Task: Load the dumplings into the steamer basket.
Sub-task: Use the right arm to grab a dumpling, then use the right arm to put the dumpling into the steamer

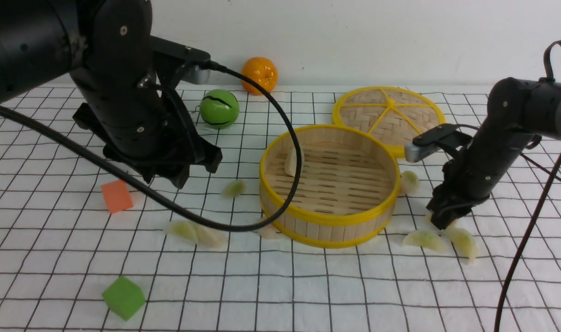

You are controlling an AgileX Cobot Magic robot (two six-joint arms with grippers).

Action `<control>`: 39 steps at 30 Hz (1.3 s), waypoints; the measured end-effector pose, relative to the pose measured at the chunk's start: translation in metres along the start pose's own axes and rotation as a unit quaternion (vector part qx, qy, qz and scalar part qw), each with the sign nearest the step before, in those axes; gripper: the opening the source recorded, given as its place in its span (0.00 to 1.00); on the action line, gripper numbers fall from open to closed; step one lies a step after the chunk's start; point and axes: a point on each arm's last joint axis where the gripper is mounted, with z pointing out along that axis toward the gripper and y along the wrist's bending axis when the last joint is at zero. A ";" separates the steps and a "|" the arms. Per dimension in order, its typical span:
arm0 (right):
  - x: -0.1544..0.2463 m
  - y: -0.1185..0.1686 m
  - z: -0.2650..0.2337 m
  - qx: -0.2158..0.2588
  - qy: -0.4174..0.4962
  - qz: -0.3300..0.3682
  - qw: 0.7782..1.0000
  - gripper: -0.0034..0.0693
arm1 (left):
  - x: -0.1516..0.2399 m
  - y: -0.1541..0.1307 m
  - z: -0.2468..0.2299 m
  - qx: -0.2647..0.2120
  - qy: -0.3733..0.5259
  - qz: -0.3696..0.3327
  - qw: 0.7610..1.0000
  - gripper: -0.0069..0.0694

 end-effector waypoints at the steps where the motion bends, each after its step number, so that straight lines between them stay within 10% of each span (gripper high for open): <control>1: 0.000 0.000 -0.002 0.001 0.001 0.004 1.000 0.35 | 0.000 0.000 -0.002 0.001 -0.005 -0.003 1.000 0.49; 14: -0.040 0.037 -0.098 -0.026 -0.211 0.061 0.975 0.35 | 0.001 0.015 -0.045 -0.027 -0.091 -0.053 0.994 0.37; 23: -0.097 0.111 -0.025 0.015 -0.356 -0.005 0.934 0.35 | -0.008 0.012 -0.043 -0.005 -0.147 -0.098 0.984 0.38; 39: -0.096 0.114 0.035 0.026 -0.328 0.001 0.945 0.42 | -0.012 0.008 -0.023 -0.008 -0.125 -0.097 0.987 0.39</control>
